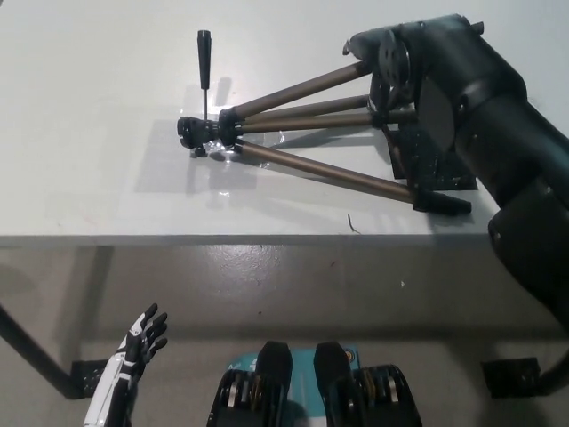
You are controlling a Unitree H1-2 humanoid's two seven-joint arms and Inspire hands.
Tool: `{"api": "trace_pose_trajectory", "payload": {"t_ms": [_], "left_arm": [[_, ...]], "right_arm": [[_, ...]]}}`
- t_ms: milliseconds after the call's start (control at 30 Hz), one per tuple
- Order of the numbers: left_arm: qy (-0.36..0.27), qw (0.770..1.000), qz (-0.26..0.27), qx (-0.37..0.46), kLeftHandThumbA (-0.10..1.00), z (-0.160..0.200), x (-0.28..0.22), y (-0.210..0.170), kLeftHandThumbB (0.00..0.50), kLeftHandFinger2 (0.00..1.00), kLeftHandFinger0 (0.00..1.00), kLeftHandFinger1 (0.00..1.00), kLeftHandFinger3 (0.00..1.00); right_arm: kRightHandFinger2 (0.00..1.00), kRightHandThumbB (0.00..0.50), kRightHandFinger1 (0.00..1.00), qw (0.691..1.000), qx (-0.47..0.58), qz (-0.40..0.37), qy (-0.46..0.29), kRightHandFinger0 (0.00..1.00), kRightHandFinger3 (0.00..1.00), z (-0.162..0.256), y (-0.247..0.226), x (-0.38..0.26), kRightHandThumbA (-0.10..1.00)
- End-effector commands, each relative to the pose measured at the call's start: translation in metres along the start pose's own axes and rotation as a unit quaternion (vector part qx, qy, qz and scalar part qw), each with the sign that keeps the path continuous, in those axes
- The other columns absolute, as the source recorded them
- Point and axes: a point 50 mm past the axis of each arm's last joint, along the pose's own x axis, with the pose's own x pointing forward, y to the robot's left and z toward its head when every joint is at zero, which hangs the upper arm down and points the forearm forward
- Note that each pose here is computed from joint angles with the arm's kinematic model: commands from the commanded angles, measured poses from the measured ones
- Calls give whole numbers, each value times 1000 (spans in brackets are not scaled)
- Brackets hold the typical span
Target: A tripod lies near the right hand side of the table and the robot grab a leg of the tripod using its right hand and put it up right.
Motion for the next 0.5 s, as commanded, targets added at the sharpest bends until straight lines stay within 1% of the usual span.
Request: {"api": "trace_pose_trajectory", "payload": {"t_ms": [0, 33, 67, 100, 133, 167, 200, 233, 267, 300, 333, 367, 400, 433, 467], "left_arm": [[-34, 999, -13, 2, 1000, 10, 5, 2, 197, 1000, 1000, 1000, 1000], [-32, 999, -11, 6, 1000, 10, 6, 2, 205, 1000, 1000, 1000, 1000], [-31, 999, -12, 7, 1000, 11, 7, 3, 208, 1000, 1000, 1000, 1000], [-33, 999, -12, 5, 1000, 11, 7, 2, 207, 1000, 1000, 1000, 1000], [-35, 999, -14, 5, 1000, 11, 6, 2, 208, 1000, 1000, 1000, 1000], [-33, 999, -14, 4, 1000, 9, 4, 2, 210, 1000, 1000, 1000, 1000], [-33, 999, -15, 3, 1000, 9, 3, 1, 212, 1000, 1000, 1000, 1000], [-32, 999, -16, 3, 1000, 8, 1, 1, 212, 1000, 1000, 1000, 1000], [-29, 999, -18, 2, 1000, 7, 1, 0, 215, 1000, 1000, 1000, 1000], [-29, 999, -19, 2, 1000, 6, 1, 0, 218, 1000, 1000, 1000, 1000], [-29, 999, -20, 2, 1000, 6, 1, 0, 230, 1000, 1000, 1000, 1000], [-25, 999, -19, 2, 1000, 6, 0, 0, 227, 1000, 1000, 1000, 1000], [-25, 1000, -19, 1, 1000, 6, 0, 0, 216, 1000, 1000, 1000, 1000], [-24, 1000, -19, -1, 1000, 6, 0, 0, 212, 1000, 1000, 1000, 1000], [-23, 1000, -19, -3, 1000, 6, 0, 0, 212, 1000, 1000, 1000, 1000]], "right_arm": [[165, 250, 29, 958, -108, -261, -51, 1, 294, -26, 8, -1, -100], [339, 237, 127, 955, -95, -273, -58, 0, 264, -27, 7, -1, -100], [654, 208, 307, 948, -100, -296, -66, 0, 302, -27, 5, -3, -100], [737, 187, 345, 944, -103, -307, -71, 0, 365, -28, 4, -4, -100], [767, 177, 347, 939, -101, -319, -77, 0, 505, -29, 3, -5, -100], [714, 161, 304, 938, -98, -324, -83, 0, 604, -28, 5, -5, -100], [641, 132, 252, 935, -95, -331, -86, 0, 608, -28, 5, -5, -100], [591, 120, 207, 933, -94, -337, -87, 0, 596, -28, 6, -6, -100], [577, 97, 201, 931, -86, -343, -89, 0, 571, -28, 6, -6, -94], [571, 95, 180, 931, -74, -345, -94, 0, 602, -28, 5, -7, -40], [580, 70, 180, 930, -75, -348, -93, 0, 638, -28, 5, -7, -24], [598, 55, 191, 925, -62, -363, -98, 0, 670, -28, 4, -8, -42], [605, 70, 194, 923, -46, -368, -104, 0, 698, -28, 3, -8, -53], [598, 70, 187, 920, -25, -375, -112, 0, 706, -28, 3, -9, -71], [592, 75, 182, 916, 2, -382, -119, 0, 755, -27, 0, -11, -60]]}}
